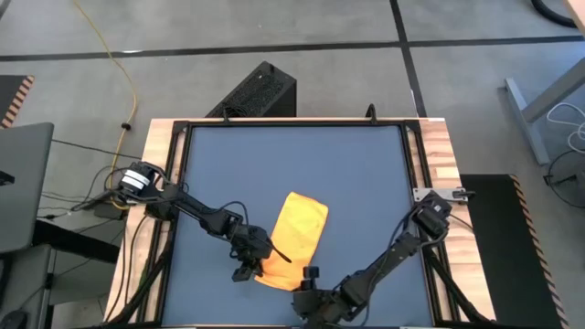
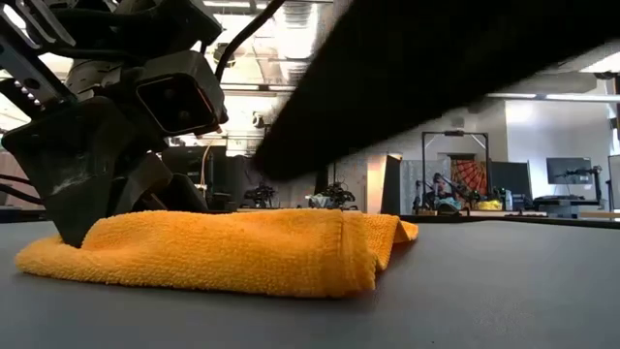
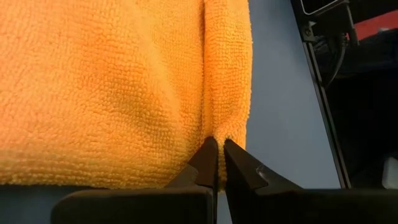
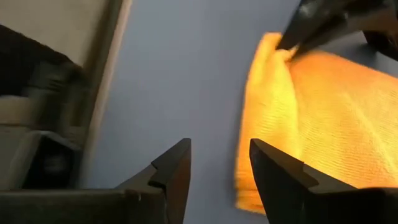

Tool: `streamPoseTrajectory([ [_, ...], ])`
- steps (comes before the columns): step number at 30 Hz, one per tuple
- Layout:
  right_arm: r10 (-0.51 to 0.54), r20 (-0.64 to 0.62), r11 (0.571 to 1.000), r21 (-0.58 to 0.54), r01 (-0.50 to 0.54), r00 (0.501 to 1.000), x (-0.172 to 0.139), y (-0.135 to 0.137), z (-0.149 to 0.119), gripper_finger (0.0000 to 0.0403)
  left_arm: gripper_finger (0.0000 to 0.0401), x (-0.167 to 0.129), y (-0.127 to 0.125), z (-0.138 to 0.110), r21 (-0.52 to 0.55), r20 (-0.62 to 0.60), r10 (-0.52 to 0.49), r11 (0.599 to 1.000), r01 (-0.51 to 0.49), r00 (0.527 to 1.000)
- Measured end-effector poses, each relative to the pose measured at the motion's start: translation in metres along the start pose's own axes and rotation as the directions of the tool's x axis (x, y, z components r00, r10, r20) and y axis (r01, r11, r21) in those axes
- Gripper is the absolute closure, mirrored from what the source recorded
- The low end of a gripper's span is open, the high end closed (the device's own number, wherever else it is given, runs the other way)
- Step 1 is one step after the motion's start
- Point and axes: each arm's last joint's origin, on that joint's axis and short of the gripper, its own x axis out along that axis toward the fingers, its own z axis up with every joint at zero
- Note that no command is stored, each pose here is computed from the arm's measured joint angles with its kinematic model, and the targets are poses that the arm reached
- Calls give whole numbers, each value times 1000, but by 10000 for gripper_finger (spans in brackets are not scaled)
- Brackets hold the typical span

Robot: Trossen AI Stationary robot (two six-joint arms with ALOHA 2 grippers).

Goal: Roll towel into tight, uniform cylinder
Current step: Roll the orange microfiber cloth

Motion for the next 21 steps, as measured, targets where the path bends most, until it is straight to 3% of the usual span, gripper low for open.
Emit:
streamPoseTrajectory([
  [14, -46, -86, 998, -36, 43, 995, 17, -16, -7, 234, 399, 0, 0, 1, 38, 5, -2, 999, 1, 1000],
  [21, -60, -112, 995, 67, 68, 992, 30, -15, -18, 251, 340, -1, -1, 1, 106, 9, -10, 994, 9, 1000],
])
